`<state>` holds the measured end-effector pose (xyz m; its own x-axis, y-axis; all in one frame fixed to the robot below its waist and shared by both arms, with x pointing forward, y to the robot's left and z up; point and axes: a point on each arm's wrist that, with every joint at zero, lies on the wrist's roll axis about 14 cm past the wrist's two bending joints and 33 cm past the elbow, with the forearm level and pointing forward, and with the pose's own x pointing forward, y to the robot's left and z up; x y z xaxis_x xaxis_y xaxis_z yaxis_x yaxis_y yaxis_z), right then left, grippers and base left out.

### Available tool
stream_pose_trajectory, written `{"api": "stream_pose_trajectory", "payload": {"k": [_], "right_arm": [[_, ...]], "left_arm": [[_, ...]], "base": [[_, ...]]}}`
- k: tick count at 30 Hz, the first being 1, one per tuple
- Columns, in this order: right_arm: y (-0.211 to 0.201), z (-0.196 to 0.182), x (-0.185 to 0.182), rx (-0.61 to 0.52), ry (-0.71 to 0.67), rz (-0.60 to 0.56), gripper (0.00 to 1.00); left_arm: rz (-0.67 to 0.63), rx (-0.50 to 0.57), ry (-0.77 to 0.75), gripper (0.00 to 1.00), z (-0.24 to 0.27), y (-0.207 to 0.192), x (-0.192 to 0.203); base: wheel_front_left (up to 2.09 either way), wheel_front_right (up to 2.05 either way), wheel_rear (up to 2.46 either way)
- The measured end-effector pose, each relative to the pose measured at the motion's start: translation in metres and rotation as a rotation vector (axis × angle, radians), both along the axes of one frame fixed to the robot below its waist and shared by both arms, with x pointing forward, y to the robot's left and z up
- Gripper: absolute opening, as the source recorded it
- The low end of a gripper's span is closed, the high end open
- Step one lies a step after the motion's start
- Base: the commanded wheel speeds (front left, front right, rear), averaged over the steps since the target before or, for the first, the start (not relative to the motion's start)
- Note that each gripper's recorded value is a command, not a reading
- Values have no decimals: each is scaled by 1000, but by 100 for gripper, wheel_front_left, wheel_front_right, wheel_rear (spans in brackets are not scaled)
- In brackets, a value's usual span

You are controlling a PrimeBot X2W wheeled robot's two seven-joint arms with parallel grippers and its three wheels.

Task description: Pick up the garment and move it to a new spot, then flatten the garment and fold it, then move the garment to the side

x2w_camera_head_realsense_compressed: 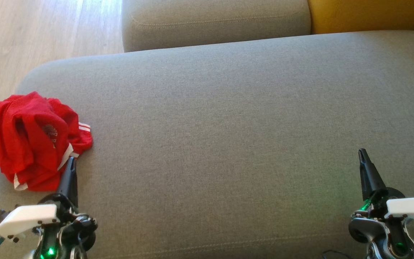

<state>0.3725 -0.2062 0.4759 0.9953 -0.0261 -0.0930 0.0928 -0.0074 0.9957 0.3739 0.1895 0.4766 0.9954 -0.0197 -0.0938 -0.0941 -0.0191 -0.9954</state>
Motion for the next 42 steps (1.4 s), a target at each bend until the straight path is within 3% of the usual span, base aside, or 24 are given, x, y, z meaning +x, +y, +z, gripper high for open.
{"api": "stream_pose_trajectory", "payload": {"k": [24,25,30,42], "right_arm": [[0,-1,0,1,4,0,0],[1,-6,-2,3,19,1,100],[3,-45,-25,18,139,-1,100],[3,-43,-25,-36,137,-8,100]], "left_arm": [[0,-1,5,0,-1,0,0],[1,-3,21,100,-6,0,-2],[8,-20,157,100,-49,-3,-29],[37,15,137,100,-43,3,-27]], "base": [[0,0,0],[0,0,0],[0,0,0],[0,0,0]]}}
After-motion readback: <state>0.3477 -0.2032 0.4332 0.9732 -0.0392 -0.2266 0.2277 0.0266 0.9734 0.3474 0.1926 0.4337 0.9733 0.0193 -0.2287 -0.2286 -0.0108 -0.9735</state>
